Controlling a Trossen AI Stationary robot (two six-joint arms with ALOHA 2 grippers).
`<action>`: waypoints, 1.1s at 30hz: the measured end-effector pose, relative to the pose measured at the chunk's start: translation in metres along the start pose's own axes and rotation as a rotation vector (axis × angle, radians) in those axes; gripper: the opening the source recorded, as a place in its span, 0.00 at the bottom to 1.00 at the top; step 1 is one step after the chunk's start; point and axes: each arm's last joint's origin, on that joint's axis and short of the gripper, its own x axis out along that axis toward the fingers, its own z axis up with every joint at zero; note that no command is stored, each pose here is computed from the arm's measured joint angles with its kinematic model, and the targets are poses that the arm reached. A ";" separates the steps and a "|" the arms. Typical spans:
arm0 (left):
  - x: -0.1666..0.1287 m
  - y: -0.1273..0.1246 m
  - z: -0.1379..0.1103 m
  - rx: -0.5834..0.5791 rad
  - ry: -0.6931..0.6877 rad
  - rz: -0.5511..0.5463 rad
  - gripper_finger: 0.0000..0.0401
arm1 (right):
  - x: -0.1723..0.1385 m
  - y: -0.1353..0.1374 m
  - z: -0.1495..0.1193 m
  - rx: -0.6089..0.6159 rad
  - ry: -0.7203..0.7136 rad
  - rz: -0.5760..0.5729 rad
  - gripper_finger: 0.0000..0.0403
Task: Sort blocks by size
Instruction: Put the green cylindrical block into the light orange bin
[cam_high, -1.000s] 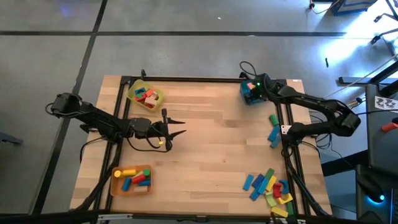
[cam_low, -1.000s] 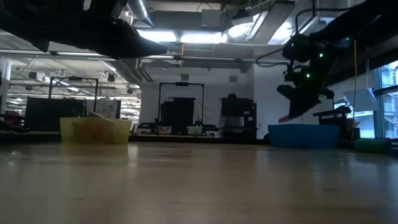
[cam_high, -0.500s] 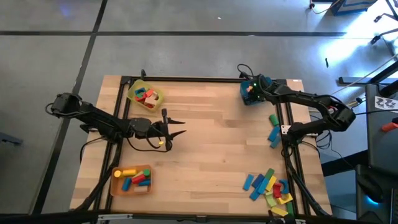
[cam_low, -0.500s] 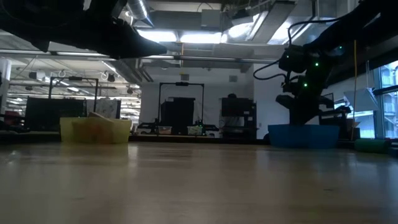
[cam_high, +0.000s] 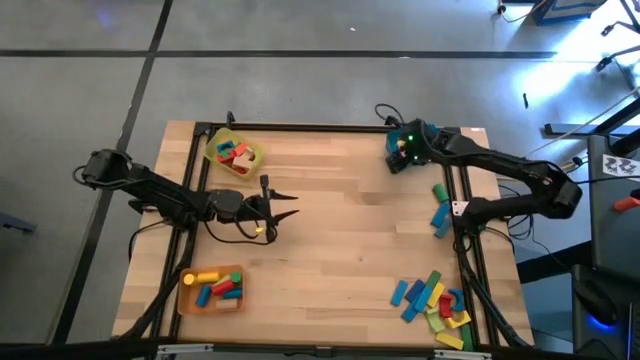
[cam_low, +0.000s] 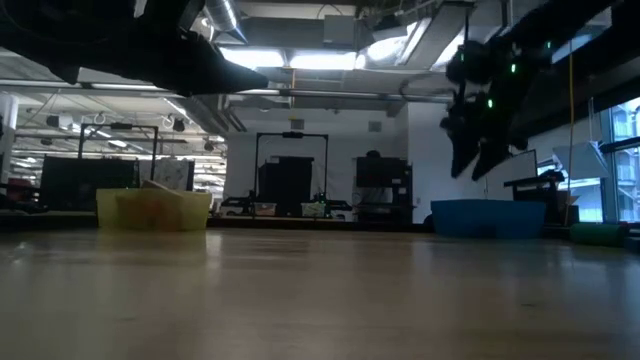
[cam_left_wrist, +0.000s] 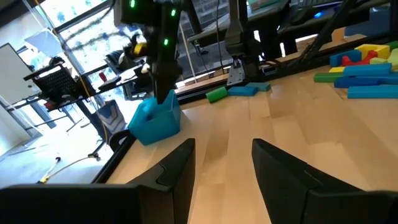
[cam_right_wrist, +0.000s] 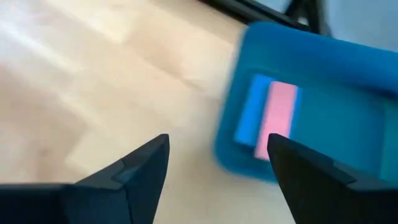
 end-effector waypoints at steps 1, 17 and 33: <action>0.000 0.000 0.000 -0.001 0.000 0.002 0.36 | -0.007 0.006 0.000 -0.016 0.004 0.015 0.68; 0.000 0.001 0.001 -0.040 -0.008 0.005 0.36 | -0.034 0.033 -0.070 0.032 0.442 -0.149 0.59; 0.000 0.001 0.002 -0.065 -0.018 0.008 0.36 | 0.001 -0.005 -0.085 0.074 0.521 -0.342 0.46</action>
